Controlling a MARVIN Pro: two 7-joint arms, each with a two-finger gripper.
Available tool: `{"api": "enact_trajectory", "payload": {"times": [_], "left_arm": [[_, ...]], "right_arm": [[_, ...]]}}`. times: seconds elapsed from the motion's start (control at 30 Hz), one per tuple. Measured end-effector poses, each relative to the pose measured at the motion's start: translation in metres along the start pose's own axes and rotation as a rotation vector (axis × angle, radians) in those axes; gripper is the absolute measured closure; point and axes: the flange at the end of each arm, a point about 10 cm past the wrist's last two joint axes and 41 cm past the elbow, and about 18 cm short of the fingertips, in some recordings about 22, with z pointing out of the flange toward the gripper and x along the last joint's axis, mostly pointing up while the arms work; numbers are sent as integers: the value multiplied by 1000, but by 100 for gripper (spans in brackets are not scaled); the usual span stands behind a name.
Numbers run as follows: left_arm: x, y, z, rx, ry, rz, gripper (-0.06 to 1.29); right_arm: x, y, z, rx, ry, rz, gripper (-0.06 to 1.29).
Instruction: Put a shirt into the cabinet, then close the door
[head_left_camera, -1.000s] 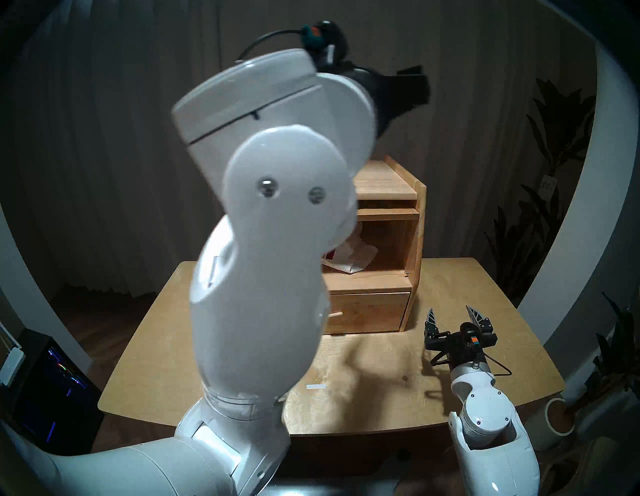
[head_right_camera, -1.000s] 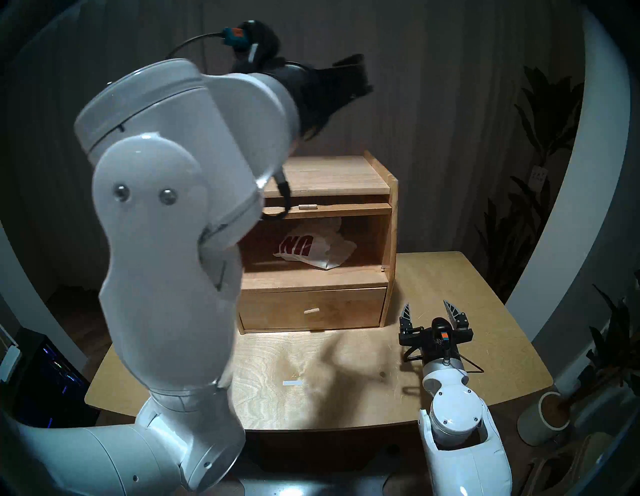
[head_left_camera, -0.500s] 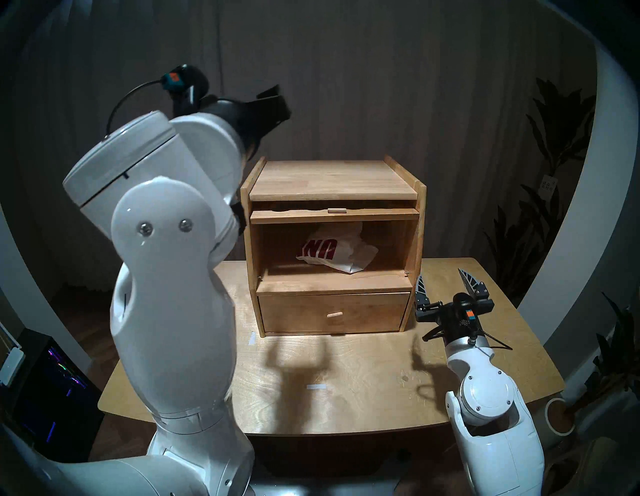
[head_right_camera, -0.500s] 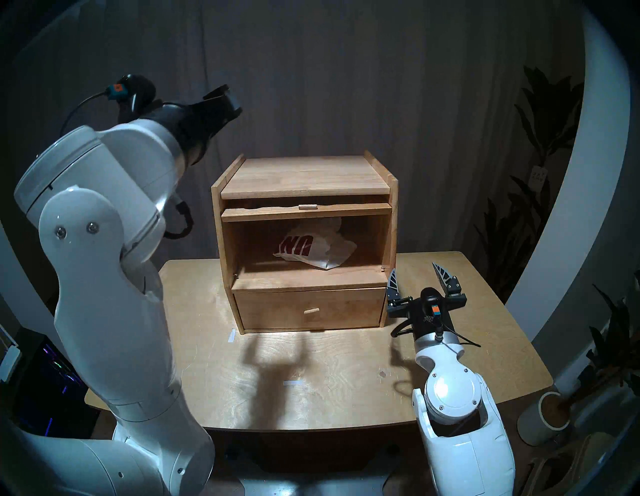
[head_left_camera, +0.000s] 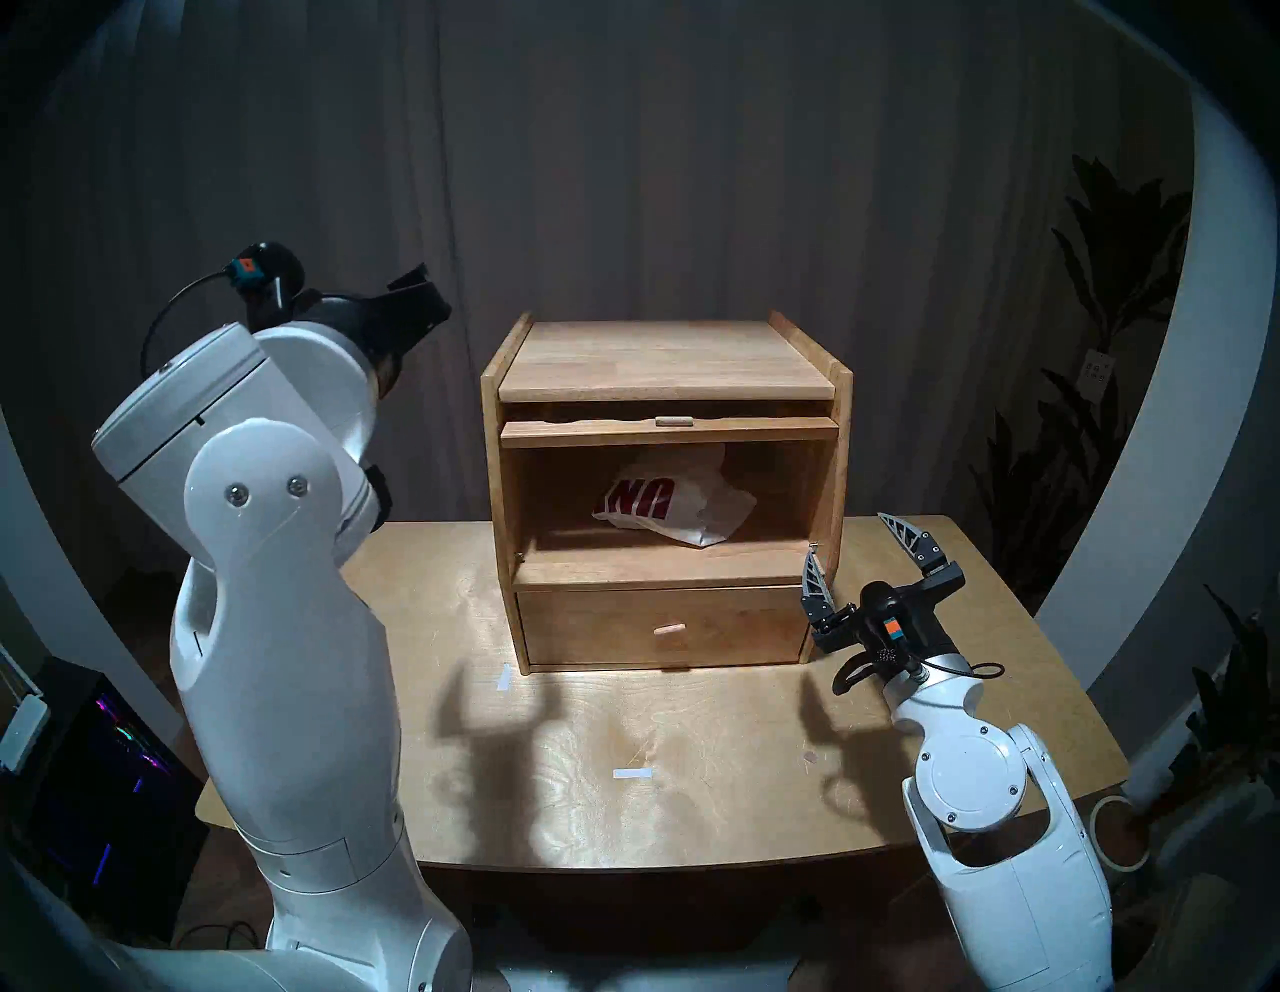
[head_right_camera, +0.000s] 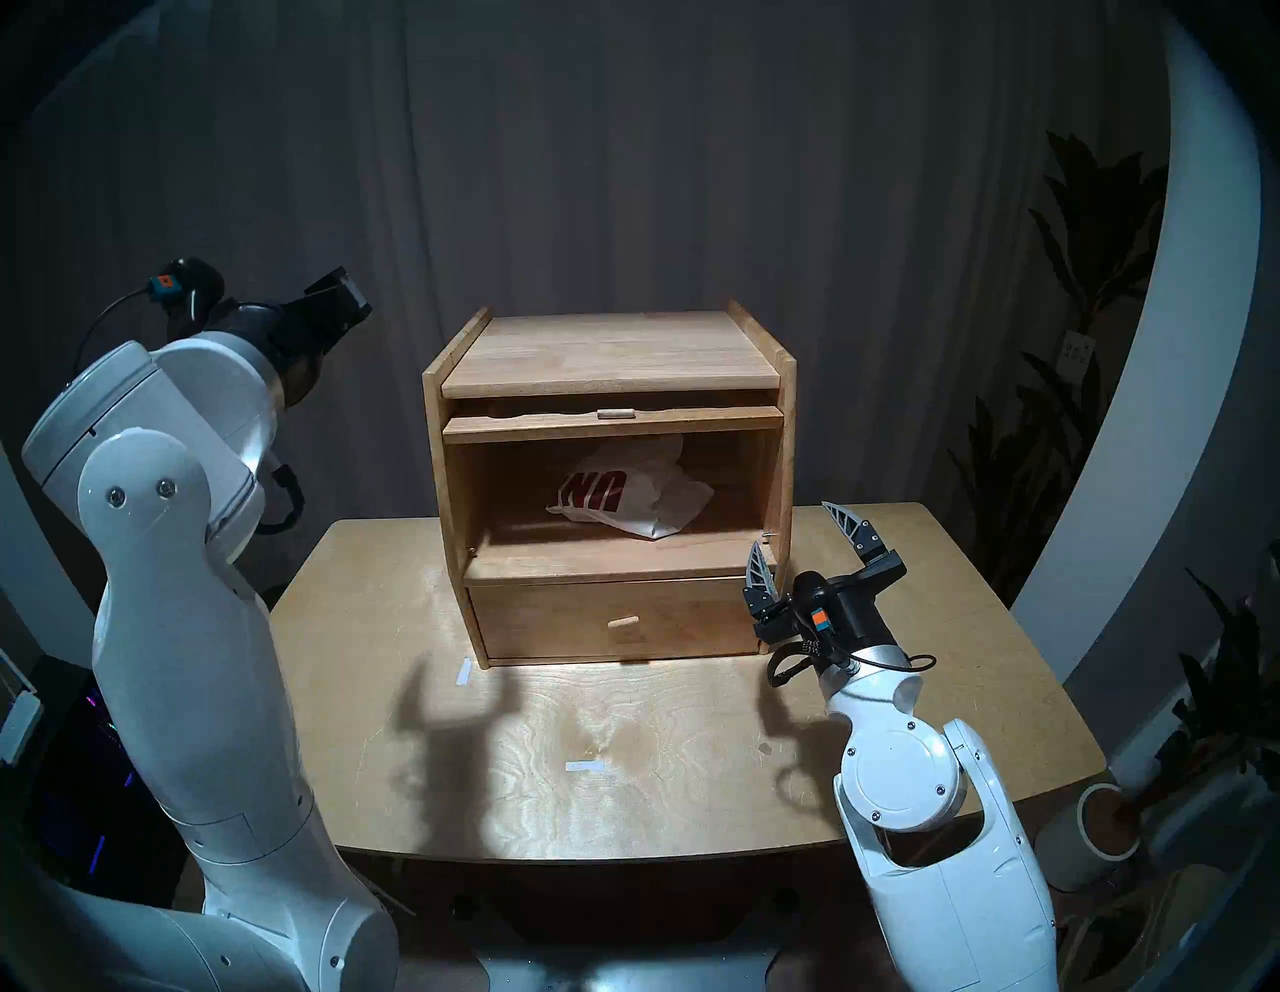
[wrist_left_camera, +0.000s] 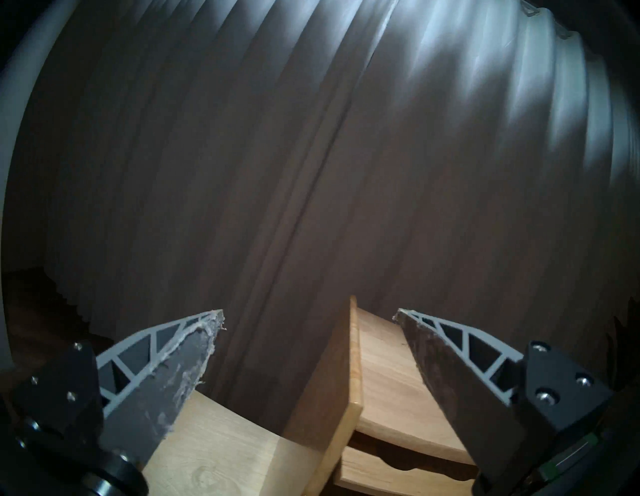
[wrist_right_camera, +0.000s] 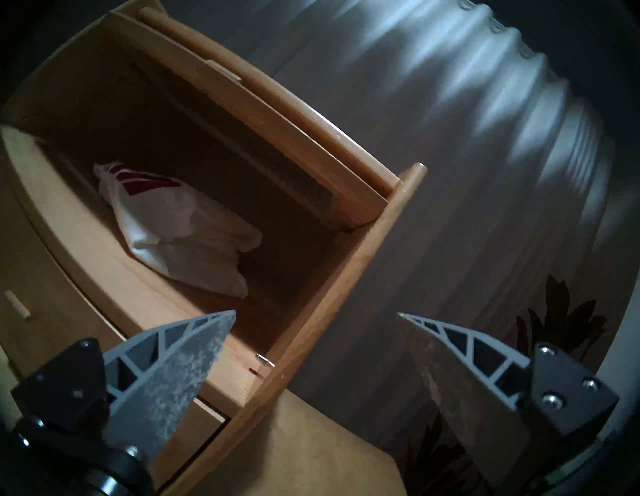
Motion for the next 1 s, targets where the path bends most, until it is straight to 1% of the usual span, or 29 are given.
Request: {"api": "enact_trajectory", "payload": {"times": [0.03,0.07,0.1,0.2,0.3,0.33,0.4,0.43,0.57,0.73,0.77,1.0], "left_arm": [[-1,-4,1,13,-4,2,-2],[-2,-7,1,18,-6,2,-2],[-3,-11,2,29,-10,3,-2],[-5,-16,3,40,-18,4,-2],[-8,-22,3,50,-29,4,-2],[-9,-24,4,53,-34,4,-2],[-10,-27,4,57,-40,5,-2],[-12,-30,4,59,-45,5,-2],[-14,-35,5,61,-58,6,-2],[-16,-40,6,51,-73,7,-2],[-16,-42,6,46,-77,7,-2],[-17,-47,7,17,-95,10,-2]], "right_arm": [[5,2,2,11,13,-44,0],[9,3,2,16,22,-65,0],[17,4,4,27,42,-106,0],[29,5,5,40,70,-156,0],[42,7,6,52,94,-221,0],[46,8,6,59,99,-255,0],[50,9,5,65,102,-289,0],[54,10,5,70,101,-322,0],[60,11,3,76,81,-382,0],[59,17,0,63,14,-412,0],[60,19,-2,53,-7,-410,0],[66,29,-9,-10,-93,-378,0]]}}
